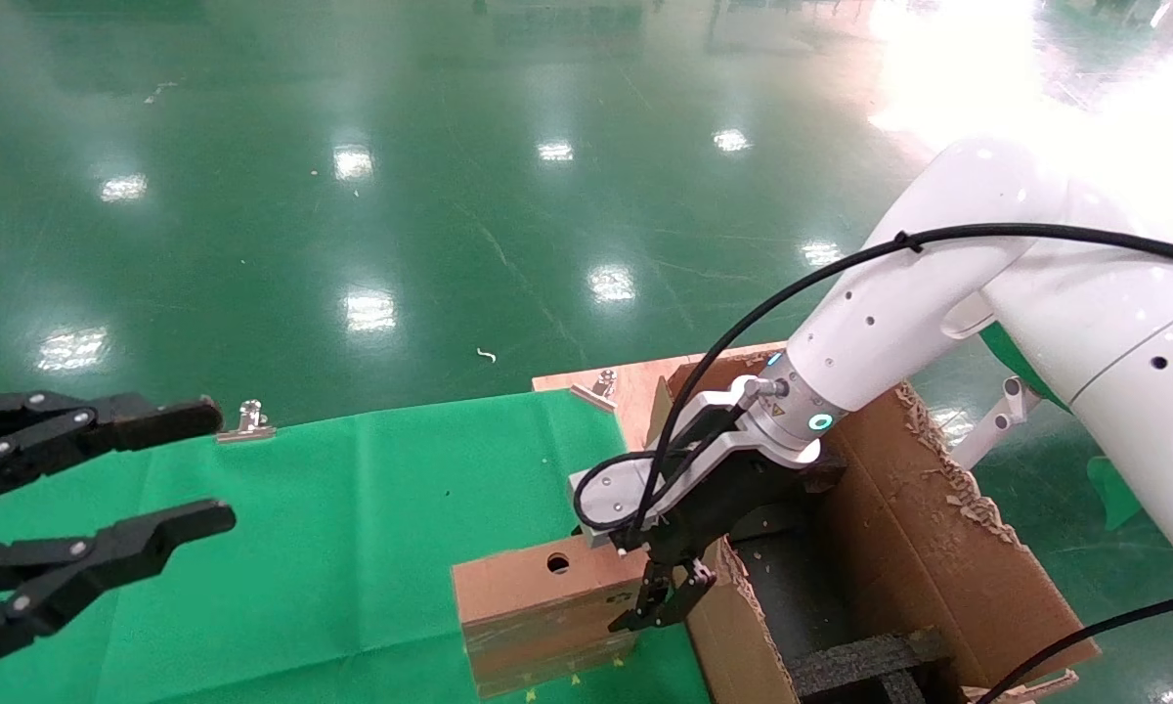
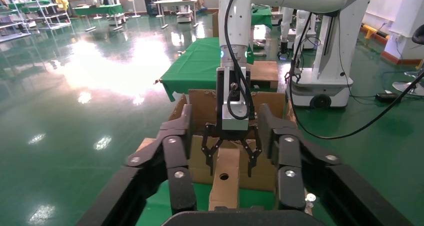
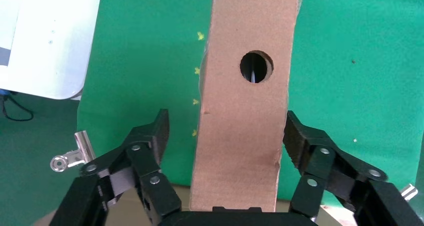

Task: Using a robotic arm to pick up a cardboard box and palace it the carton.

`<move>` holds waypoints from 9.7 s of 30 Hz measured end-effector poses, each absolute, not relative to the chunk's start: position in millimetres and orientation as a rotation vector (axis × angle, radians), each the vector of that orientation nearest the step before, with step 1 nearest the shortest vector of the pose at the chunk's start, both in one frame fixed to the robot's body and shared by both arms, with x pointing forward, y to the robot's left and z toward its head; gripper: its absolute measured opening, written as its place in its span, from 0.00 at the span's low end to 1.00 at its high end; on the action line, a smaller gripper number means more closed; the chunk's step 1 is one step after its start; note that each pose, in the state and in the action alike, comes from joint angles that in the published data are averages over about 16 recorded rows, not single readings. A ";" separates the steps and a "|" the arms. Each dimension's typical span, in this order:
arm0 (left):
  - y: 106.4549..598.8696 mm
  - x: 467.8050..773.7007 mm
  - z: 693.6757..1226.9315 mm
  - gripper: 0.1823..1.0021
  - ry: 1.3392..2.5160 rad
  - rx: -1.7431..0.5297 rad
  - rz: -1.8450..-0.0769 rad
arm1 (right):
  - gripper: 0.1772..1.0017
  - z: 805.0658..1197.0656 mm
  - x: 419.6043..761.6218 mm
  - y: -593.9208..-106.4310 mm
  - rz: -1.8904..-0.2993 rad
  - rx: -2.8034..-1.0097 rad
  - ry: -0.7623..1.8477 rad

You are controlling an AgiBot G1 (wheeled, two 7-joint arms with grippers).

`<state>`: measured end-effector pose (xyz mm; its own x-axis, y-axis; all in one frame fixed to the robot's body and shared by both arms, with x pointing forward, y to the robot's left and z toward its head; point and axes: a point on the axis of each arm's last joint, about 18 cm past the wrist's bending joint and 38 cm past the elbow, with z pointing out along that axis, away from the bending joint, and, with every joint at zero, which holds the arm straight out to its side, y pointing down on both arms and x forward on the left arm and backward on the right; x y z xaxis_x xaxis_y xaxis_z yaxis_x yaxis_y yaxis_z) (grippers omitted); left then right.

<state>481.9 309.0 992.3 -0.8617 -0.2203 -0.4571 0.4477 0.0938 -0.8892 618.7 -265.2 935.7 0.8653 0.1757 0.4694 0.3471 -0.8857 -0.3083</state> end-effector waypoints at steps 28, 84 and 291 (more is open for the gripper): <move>309.0 481.9 992.3 0.94 1.895 0.222 -1.819 | 0.29 975.9 619.9 -271.4 -0.695 -2.554 -0.306; 309.1 482.0 992.3 1.00 1.895 0.222 -1.819 | 0.27 1051.5 468.4 -517.4 -1.007 -2.490 0.440; 309.4 482.2 992.3 1.00 1.893 0.219 -1.820 | 0.99 1043.0 595.4 -379.2 -0.636 -1.323 1.367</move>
<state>482.2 309.4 992.3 -0.8616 -0.2228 -0.4561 0.4469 0.0930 -0.8897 595.4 -379.2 1043.0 0.1974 -0.9264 -0.3207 -0.3514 0.2385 -0.9053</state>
